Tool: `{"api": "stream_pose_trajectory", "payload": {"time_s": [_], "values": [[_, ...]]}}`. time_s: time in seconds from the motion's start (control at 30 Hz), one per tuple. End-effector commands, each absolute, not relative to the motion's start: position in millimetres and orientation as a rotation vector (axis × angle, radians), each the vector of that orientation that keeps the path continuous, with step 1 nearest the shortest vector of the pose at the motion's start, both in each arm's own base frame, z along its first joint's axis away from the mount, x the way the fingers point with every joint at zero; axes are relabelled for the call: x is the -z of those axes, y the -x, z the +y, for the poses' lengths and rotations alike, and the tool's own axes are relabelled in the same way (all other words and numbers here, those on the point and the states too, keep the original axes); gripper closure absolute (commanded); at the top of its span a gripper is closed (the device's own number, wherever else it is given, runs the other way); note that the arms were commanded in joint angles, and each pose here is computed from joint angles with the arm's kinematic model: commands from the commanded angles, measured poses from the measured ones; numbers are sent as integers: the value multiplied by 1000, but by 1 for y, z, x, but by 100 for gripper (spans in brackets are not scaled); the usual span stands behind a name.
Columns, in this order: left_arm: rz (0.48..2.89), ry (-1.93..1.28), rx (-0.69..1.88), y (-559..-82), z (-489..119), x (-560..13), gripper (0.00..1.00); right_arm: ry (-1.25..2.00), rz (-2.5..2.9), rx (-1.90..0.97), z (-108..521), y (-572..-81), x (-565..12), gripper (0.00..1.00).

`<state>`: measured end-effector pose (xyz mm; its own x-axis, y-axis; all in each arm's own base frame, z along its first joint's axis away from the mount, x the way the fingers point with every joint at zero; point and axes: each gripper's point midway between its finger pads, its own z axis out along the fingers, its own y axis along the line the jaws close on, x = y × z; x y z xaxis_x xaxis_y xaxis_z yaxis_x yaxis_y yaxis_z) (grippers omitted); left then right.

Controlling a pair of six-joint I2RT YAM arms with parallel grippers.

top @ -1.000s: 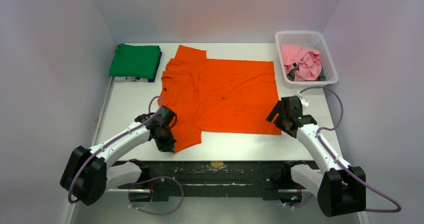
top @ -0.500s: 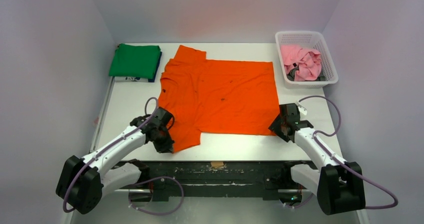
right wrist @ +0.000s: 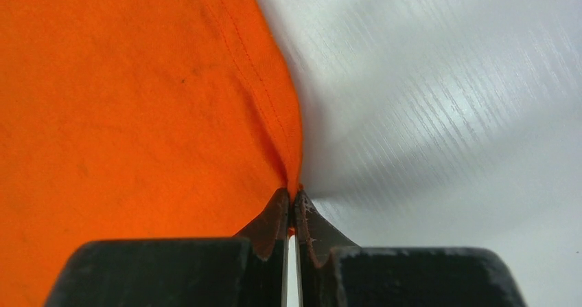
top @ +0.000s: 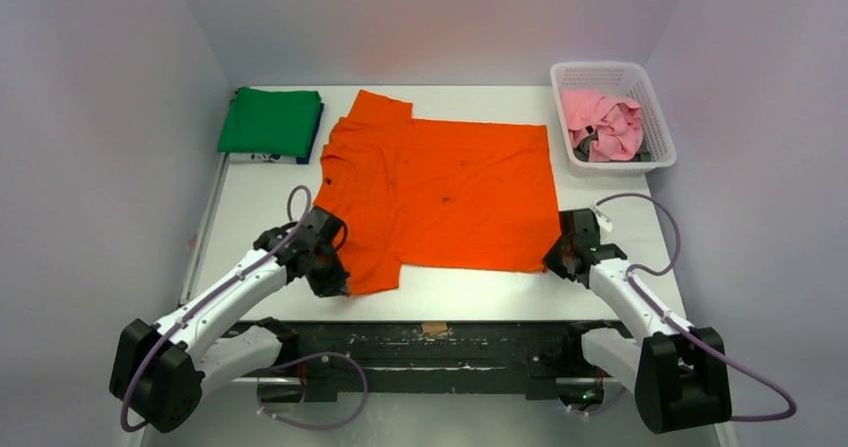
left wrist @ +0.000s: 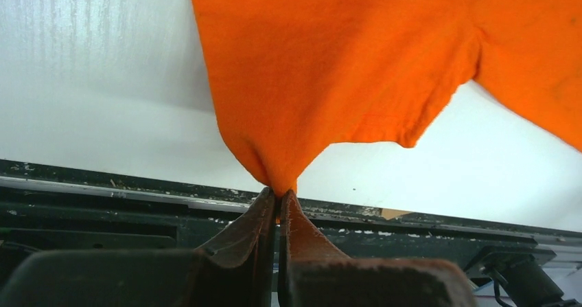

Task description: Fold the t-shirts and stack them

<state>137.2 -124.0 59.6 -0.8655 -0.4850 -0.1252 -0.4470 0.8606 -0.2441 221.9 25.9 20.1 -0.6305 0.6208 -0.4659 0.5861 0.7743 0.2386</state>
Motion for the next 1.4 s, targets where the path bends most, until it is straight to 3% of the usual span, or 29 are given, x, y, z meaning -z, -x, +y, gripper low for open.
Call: {"api": "stream_pose_trajectory", "payload": {"time_s": [0.0, 0.37, 0.67, 1.37], "values": [[2781, 668, 443, -153, -140, -88, 100, -851, 2451, -110, 29, -216, -31, 100], [2615, 486, 618, -241, -179, -148, 100, -705, 2413, -139, 36, -272, -85, 100], [2559, 542, 593, -335, -164, -174, 100, -675, 2437, -43, 32, -321, -97, 100], [2596, 550, 477, -459, -138, -158, 99, -721, 2442, 104, 13, -399, -98, 100]]}}
